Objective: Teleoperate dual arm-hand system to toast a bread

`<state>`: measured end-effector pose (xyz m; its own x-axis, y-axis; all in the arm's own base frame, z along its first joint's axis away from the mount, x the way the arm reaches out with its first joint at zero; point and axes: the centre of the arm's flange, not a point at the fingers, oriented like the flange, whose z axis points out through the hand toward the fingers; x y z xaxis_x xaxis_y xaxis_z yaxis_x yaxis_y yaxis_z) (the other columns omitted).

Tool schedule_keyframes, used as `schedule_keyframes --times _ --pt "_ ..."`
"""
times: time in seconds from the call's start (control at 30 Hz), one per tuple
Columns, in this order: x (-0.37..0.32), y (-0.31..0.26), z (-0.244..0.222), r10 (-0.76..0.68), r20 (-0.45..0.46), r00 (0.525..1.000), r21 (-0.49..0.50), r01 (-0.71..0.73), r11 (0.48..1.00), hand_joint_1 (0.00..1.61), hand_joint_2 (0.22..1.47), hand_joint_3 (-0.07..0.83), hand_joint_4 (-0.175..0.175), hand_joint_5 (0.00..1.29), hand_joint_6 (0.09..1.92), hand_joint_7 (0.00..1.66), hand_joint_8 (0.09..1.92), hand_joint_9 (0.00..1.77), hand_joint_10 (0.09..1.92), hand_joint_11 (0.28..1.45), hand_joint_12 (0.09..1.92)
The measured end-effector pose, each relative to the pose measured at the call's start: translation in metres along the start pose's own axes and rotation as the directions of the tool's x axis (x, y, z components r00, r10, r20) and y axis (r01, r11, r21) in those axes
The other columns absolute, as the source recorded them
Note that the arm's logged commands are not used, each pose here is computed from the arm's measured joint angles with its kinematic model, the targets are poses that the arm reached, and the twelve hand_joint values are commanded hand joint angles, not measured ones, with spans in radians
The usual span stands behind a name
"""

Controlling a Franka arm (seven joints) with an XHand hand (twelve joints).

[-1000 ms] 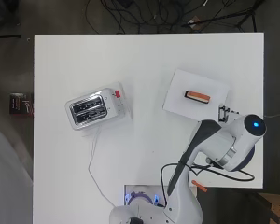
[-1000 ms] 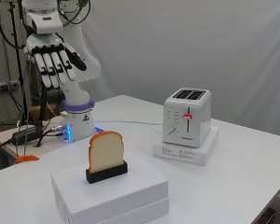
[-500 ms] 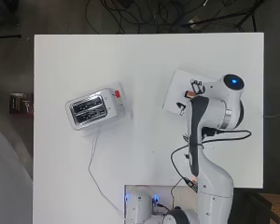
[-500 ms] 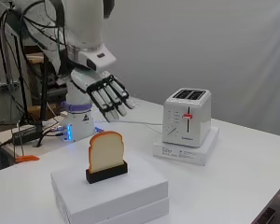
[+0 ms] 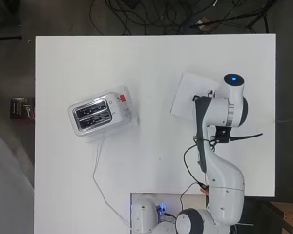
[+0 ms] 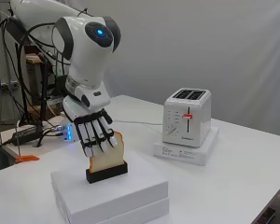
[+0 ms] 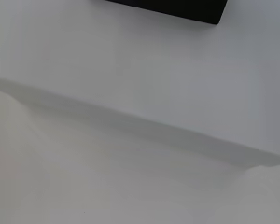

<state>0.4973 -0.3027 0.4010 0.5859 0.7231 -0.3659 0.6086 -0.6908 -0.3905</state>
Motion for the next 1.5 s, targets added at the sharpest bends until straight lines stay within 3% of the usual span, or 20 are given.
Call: schedule_keyframes --times 0.13,0.17,0.2,0.23,0.3,0.37,0.4,0.43,0.47,0.53,0.6,0.7,0.9,1.03,1.17,1.23,1.4,1.47,1.5 --pt "-0.023 0.012 0.018 -0.019 -0.015 1.0 -0.023 0.018 1.0 0.43 0.93 0.005 0.065 0.33 0.09 0.45 0.09 0.65 0.09 0.57 0.09" --pt "-0.038 0.019 0.025 -0.019 -0.043 0.999 -0.005 0.018 1.0 0.78 1.0 0.004 -0.022 0.51 0.43 0.64 0.33 0.81 0.34 0.66 0.09" --pt "-0.049 0.025 0.029 -0.02 -0.077 0.997 0.015 0.021 1.0 0.99 1.07 0.005 -0.068 0.62 0.79 0.81 0.63 0.98 0.53 0.72 0.29" --pt "-0.055 0.032 0.03 -0.027 -0.128 0.991 0.035 0.032 0.999 1.11 1.12 0.002 -0.108 0.66 1.03 0.91 0.84 1.1 0.59 0.72 0.54" --pt "-0.059 0.043 0.026 -0.048 -0.244 0.969 0.066 0.066 0.996 1.19 1.18 0.0 -0.145 0.68 1.23 0.98 1.04 1.22 0.59 0.68 0.83" --pt "-0.061 0.05 0.023 -0.059 -0.323 0.945 0.087 0.092 0.992 1.21 1.19 -0.001 -0.155 0.68 1.28 1.0 1.09 1.25 0.59 0.66 0.92" --pt "-0.061 0.052 0.022 -0.065 -0.341 0.938 0.092 0.102 0.991 0.96 1.21 0.002 -0.091 0.45 0.92 0.72 0.77 0.94 0.4 0.55 0.67" --pt "-0.06 0.053 0.022 -0.072 -0.346 0.935 0.094 0.111 0.989 0.83 1.29 0.009 -0.029 0.29 0.56 0.47 0.45 0.64 0.23 0.46 0.42" --pt "-0.056 0.054 0.026 -0.078 -0.338 0.938 0.105 0.12 0.987 0.72 1.32 0.006 0.011 0.22 0.31 0.32 0.24 0.45 0.12 0.41 0.23" --pt "-0.046 0.055 0.034 -0.065 -0.309 0.949 0.157 0.118 0.981 0.55 1.09 -0.018 0.037 0.15 0.09 0.2 0.09 0.29 0.09 0.38 0.09" --pt "-0.044 0.055 0.032 -0.03 -0.292 0.956 0.206 0.094 0.974 0.49 0.92 -0.031 0.035 0.08 0.09 0.16 0.09 0.26 0.09 0.38 0.09" --pt "-0.061 0.06 0.017 0.028 -0.303 0.953 0.22 0.041 0.975 0.47 0.86 -0.027 0.032 0.06 0.09 0.14 0.09 0.27 0.09 0.39 0.09" --pt "-0.064 0.06 0.013 0.071 -0.272 0.96 0.234 -0.006 0.972 0.47 0.86 -0.01 0.037 0.08 0.09 0.19 0.09 0.32 0.09 0.4 0.09" --pt "-0.045 0.042 0.022 -0.007 -0.234 0.972 0.179 0.05 0.983 0.49 0.9 0.001 0.05 0.19 0.09 0.29 0.09 0.44 0.09 0.46 0.09" --pt "-0.052 0.02 0.017 -0.077 -0.244 0.967 0.123 0.11 0.986 0.64 0.98 0.005 0.065 0.35 0.09 0.44 0.09 0.6 0.09 0.49 0.09" --pt "-0.052 0.02 0.016 -0.084 -0.246 0.966 0.118 0.116 0.986 0.66 0.98 0.002 0.067 0.3 0.09 0.41 0.09 0.56 0.09 0.47 0.09" --pt "-0.033 0.036 0.019 -0.043 -0.232 0.972 0.197 0.09 0.976 0.58 0.92 -0.015 0.1 0.09 0.09 0.16 0.09 0.28 0.09 0.38 0.09" --pt "-0.033 0.044 0.017 -0.017 -0.231 0.973 0.207 0.067 0.976 0.55 0.92 -0.011 0.101 0.09 0.09 0.16 0.09 0.29 0.09 0.4 0.09" --pt "-0.035 0.047 0.015 -0.009 -0.237 0.972 0.197 0.057 0.979 0.6 0.96 -0.003 0.103 0.21 0.09 0.29 0.09 0.42 0.09 0.45 0.09"
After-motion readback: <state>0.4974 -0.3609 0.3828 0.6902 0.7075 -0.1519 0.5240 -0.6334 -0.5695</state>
